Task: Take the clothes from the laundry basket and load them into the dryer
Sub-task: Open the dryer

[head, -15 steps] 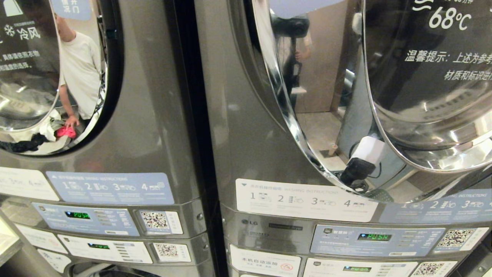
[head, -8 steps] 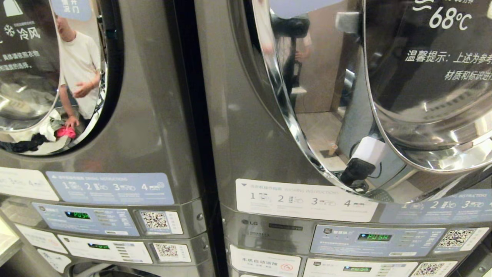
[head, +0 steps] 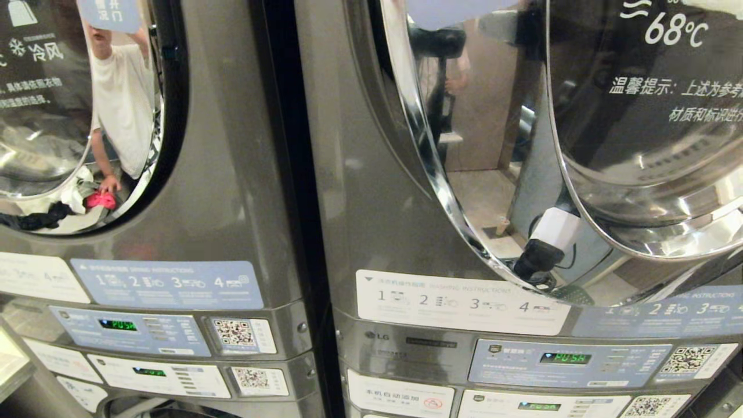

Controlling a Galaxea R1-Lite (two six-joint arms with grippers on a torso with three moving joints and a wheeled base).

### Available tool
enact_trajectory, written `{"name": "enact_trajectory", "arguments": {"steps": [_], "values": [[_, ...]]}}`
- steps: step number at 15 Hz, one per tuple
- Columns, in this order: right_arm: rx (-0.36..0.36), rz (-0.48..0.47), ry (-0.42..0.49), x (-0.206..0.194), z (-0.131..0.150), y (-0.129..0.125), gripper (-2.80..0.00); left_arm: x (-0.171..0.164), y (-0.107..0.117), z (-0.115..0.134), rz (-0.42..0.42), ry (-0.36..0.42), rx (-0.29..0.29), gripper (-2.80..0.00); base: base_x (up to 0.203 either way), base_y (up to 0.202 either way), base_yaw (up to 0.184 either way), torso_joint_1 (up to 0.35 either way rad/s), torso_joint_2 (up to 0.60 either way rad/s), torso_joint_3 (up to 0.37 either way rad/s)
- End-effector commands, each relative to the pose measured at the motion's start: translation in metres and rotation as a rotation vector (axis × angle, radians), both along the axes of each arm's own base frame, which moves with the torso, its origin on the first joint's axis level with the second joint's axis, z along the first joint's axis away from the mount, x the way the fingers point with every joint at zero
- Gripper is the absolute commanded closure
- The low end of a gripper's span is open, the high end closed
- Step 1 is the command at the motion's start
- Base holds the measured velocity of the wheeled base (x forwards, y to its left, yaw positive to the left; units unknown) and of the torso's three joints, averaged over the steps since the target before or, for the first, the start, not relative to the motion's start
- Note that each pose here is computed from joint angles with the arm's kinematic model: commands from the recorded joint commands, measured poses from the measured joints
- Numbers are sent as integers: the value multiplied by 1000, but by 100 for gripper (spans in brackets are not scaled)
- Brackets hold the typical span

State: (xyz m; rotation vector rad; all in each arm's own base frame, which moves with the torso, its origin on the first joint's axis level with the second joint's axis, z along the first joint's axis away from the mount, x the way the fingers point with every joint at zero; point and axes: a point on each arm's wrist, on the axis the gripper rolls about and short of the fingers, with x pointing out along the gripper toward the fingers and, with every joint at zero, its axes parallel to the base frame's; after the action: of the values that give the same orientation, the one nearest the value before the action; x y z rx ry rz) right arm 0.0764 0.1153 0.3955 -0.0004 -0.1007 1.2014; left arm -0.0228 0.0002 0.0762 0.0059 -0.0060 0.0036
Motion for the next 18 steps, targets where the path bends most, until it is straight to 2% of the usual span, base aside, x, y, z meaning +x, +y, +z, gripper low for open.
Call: {"name": "enact_trajectory", "arguments": {"steps": [1,7,12,18], "values": [[-14,18,9,5,0,10,-280,0,0,0,1,-2,0,0,0,0,0,2,2,124],[-28,11,25,18,-3,29,-280,0,0,0,1,0,0,0,0,0,0,3,5,188],[20,-139,8,45,-6,59,-280,0,0,0,1,0,0,0,0,0,0,3,1,203],[14,-261,12,71,-7,54,-280,0,0,0,1,-2,2,0,0,0,0,4,2,191]]}}
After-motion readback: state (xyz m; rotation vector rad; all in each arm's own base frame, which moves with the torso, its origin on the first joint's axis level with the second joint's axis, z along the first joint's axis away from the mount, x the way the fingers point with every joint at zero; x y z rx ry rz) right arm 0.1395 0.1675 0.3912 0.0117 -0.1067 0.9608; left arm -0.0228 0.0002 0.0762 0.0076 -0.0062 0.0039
